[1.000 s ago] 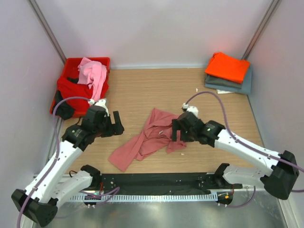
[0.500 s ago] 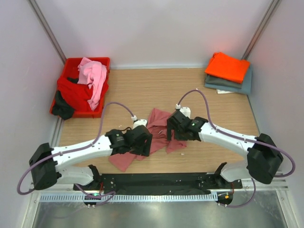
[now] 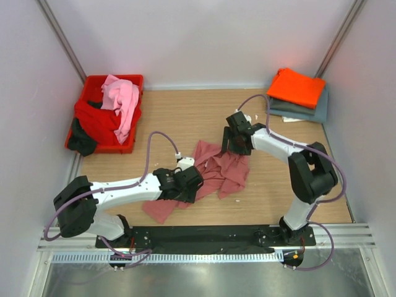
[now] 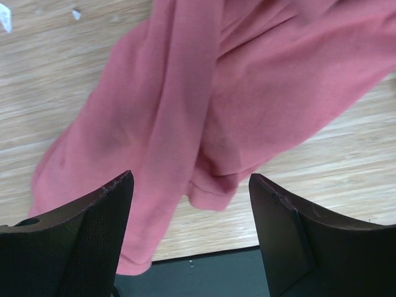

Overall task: Fold and stack the t-shirts
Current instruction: Flatten the tshirt out

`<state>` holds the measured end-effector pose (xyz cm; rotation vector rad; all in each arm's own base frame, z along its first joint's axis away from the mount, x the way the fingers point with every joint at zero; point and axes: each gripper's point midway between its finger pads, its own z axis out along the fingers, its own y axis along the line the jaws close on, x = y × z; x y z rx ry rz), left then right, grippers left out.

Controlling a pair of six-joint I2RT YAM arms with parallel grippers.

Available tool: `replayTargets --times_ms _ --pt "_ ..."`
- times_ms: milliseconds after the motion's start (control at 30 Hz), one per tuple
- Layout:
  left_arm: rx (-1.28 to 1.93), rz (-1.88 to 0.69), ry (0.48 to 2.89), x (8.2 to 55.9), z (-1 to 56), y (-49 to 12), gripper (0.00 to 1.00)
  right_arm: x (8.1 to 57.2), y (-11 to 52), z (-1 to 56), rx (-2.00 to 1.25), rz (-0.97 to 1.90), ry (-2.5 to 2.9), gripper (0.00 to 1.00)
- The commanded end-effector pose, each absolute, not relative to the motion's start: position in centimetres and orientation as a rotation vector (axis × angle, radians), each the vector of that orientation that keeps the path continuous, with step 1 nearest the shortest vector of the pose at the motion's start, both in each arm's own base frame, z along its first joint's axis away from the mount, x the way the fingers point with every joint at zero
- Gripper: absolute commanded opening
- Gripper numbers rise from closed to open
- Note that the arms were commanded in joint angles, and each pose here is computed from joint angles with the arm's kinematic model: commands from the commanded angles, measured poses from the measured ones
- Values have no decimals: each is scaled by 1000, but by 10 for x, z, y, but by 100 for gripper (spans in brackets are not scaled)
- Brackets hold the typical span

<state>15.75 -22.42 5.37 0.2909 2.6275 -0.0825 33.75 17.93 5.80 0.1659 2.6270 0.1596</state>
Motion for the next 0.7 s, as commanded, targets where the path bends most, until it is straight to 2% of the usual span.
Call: replayTargets --times_ms 0,33,100,133,233,400,433,467,500,533,567,667 --pt "283 12 2574 169 64 -212 76 378 192 60 157 285 2586 64" --pt "281 36 2578 170 64 -208 76 382 193 58 164 317 2592 34" --pt "288 68 2576 174 65 -201 76 397 185 53 205 341 2579 15" --pt "263 89 2583 179 66 -194 74 399 186 51 216 382 2587 2" --pt "225 132 2578 195 75 -175 71 423 144 55 397 294 2547 1" --pt "162 138 2508 222 116 -168 68 415 85 66 661 171 2475 1" --pt "167 89 2507 223 122 -176 67 406 82 70 673 174 2467 13" --pt "169 60 2511 223 123 -181 67 401 83 71 670 184 2465 34" --pt "174 21 2519 222 122 -188 66 396 86 71 659 209 2470 75" --pt "204 -58 2520 219 121 -204 66 392 88 82 633 218 2451 93" --pt "222 -96 2517 216 119 -214 66 383 86 80 621 197 2466 100" --pt "305 -169 2501 206 110 -253 65 370 71 102 597 110 2420 100"
